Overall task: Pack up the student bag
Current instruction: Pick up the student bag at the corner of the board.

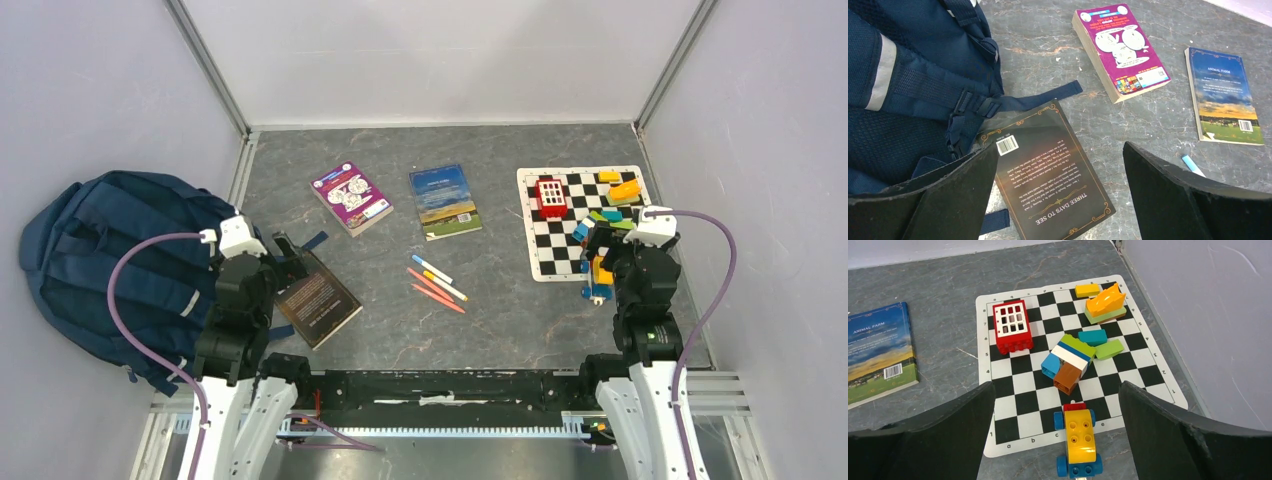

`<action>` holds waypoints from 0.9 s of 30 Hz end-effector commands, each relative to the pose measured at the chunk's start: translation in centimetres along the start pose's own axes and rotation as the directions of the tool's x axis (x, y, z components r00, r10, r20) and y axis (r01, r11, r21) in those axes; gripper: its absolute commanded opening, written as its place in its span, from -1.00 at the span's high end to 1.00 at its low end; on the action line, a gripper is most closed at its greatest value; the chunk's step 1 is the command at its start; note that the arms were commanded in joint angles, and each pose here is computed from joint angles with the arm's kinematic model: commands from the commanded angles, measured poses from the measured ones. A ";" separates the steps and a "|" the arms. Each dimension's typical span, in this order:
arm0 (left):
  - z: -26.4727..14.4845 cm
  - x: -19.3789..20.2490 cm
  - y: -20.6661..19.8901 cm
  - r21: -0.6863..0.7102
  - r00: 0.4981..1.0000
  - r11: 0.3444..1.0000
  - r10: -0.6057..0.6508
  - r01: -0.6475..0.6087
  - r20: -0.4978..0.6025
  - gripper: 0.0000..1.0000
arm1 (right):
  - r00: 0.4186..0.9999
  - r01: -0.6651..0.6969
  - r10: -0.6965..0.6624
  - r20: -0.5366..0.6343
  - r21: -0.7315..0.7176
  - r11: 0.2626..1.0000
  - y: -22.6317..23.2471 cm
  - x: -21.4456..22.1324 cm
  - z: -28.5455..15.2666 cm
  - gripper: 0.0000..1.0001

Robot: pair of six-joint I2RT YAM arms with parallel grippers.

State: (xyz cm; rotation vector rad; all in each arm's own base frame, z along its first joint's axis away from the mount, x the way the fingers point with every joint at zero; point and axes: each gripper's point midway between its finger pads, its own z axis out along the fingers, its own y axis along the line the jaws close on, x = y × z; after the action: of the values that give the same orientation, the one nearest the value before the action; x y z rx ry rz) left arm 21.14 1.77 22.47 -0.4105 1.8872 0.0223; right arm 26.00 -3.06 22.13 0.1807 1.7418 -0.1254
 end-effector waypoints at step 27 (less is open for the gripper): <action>1.4 -17.2 8.1 -0.545 0.935 0.827 0.073 0.138 0.347 -0.99 | 1.000 -0.004 0.004 0.014 0.016 1.000 -0.2 -0.7 0.2 -0.96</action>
State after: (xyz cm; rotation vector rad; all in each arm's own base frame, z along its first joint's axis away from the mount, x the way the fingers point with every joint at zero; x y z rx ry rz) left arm 26.16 10.70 31.24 -0.6617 1.6946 0.5499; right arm 26.02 -3.15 21.77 0.1840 1.7565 -0.1317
